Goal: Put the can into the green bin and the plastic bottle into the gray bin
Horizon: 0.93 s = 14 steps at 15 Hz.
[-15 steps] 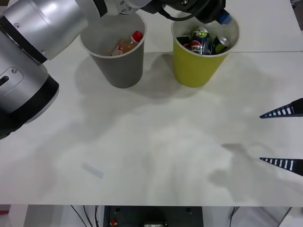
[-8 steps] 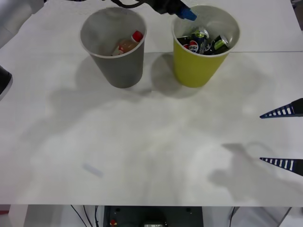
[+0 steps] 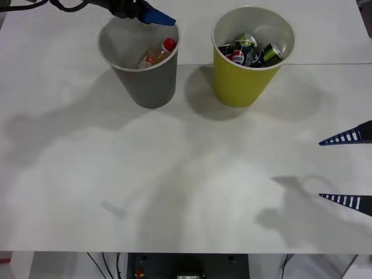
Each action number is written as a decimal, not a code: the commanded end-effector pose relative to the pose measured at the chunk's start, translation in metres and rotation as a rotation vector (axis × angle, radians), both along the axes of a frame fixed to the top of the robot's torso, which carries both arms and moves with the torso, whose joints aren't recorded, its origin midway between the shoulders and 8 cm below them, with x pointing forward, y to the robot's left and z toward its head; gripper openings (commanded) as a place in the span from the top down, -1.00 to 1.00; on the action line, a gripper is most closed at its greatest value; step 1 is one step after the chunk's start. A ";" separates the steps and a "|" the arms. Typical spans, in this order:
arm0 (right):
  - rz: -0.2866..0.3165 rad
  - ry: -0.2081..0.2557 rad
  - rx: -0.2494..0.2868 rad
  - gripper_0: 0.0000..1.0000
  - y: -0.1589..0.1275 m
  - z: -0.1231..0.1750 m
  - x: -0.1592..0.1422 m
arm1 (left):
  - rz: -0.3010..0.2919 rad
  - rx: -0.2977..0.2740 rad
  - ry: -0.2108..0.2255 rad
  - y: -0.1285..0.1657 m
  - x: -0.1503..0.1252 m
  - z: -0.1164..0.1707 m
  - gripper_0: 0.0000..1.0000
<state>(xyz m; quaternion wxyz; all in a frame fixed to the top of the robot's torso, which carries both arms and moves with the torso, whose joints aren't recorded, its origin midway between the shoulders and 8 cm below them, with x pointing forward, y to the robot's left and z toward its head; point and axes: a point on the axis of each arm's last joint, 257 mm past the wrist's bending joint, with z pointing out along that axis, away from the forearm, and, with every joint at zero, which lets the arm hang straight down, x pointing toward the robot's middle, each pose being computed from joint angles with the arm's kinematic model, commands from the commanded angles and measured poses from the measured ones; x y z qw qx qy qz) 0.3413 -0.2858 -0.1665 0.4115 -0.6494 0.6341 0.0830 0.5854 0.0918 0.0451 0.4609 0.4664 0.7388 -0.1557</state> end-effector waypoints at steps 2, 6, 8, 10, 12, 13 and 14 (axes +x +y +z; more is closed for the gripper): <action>0.000 0.000 0.000 -1.00 0.000 0.000 0.000 | -0.099 0.036 -0.030 0.044 -0.035 -0.018 -1.00; 0.000 0.000 0.000 -1.00 0.000 0.000 0.000 | -0.203 0.094 -0.097 0.079 -0.067 -0.047 -1.00; 0.000 0.000 0.000 -1.00 0.000 0.000 0.000 | -0.254 0.163 -0.137 0.092 -0.084 -0.064 -1.00; 0.000 0.000 0.000 -1.00 0.000 0.000 0.000 | -0.304 0.242 -0.182 0.106 -0.098 -0.080 -1.00; 0.000 0.000 0.000 -1.00 0.000 0.000 0.000 | -0.339 0.282 -0.215 0.116 -0.110 -0.091 -1.00; 0.000 0.000 0.000 -1.00 0.000 0.000 0.000 | -0.347 0.300 -0.233 0.125 -0.118 -0.099 -1.00; 0.000 0.000 0.000 -1.00 0.000 0.000 0.000 | -0.350 0.311 -0.247 0.133 -0.125 -0.106 -1.00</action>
